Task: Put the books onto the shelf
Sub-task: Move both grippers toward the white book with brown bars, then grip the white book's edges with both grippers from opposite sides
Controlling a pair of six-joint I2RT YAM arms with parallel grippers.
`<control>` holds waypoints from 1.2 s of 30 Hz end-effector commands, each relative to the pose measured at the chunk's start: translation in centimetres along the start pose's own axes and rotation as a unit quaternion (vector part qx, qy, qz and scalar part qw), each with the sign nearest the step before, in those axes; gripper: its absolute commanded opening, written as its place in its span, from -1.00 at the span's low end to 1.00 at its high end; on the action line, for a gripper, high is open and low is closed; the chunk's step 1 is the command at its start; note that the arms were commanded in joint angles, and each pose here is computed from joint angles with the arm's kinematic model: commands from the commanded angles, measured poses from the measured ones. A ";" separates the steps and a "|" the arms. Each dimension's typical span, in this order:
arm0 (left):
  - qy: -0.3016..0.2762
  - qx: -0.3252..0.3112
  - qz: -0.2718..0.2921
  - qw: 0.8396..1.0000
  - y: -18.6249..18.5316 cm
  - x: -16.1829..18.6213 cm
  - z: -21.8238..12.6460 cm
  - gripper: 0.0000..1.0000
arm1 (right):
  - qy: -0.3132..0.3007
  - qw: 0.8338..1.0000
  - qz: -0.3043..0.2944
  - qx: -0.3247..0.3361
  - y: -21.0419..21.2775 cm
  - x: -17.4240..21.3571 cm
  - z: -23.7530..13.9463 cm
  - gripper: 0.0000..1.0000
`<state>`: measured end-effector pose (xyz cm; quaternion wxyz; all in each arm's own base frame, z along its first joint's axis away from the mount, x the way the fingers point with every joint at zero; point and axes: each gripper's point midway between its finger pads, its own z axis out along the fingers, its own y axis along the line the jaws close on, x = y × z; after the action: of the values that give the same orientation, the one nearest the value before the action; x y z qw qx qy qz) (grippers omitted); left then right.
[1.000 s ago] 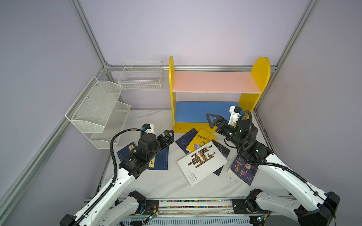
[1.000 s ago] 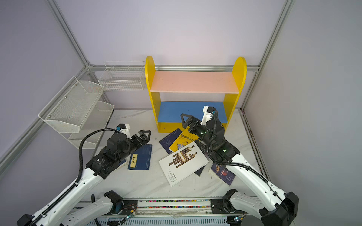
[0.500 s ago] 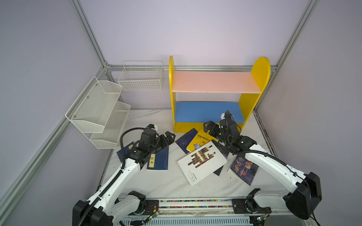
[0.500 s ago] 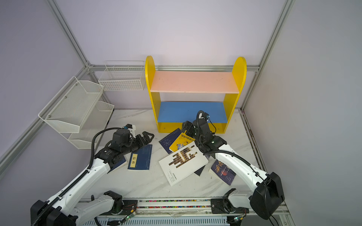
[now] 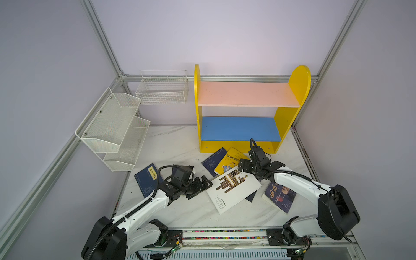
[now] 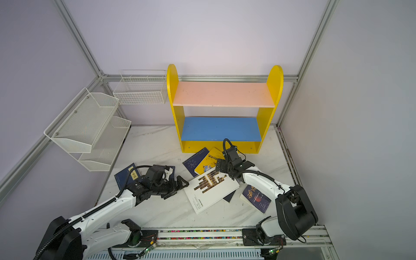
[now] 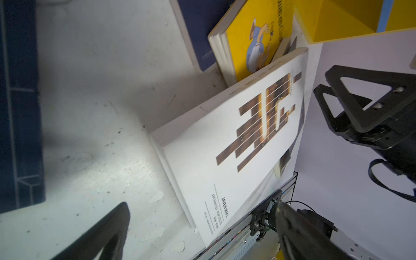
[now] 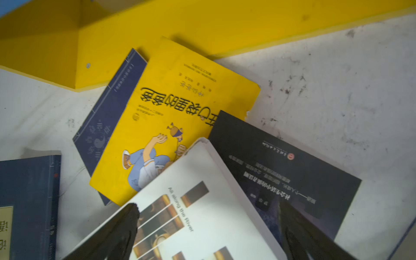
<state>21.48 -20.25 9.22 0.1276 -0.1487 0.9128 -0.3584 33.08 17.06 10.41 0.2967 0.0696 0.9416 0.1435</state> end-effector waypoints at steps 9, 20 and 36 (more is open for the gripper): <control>-0.105 0.079 -0.070 0.989 0.3 0.3 2.3 1.00 | 0.053 0.991 -0.042 -0.115 0.9 4.0 1.7 0.90; -0.132 0.123 -0.028 0.983 -3.9 1.4 5.1 0.97 | 0.104 0.971 -0.054 -0.207 2.8 7.4 0.7 0.89; -0.190 0.235 0.032 0.953 -13.7 -0.3 -1.8 0.58 | 0.077 0.958 -0.035 -0.273 5.5 5.3 -0.6 0.89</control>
<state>22.41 -25.92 11.32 0.2986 -0.1820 0.8208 -0.4516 28.73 21.58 7.68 0.2335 -0.0424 0.9080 0.3452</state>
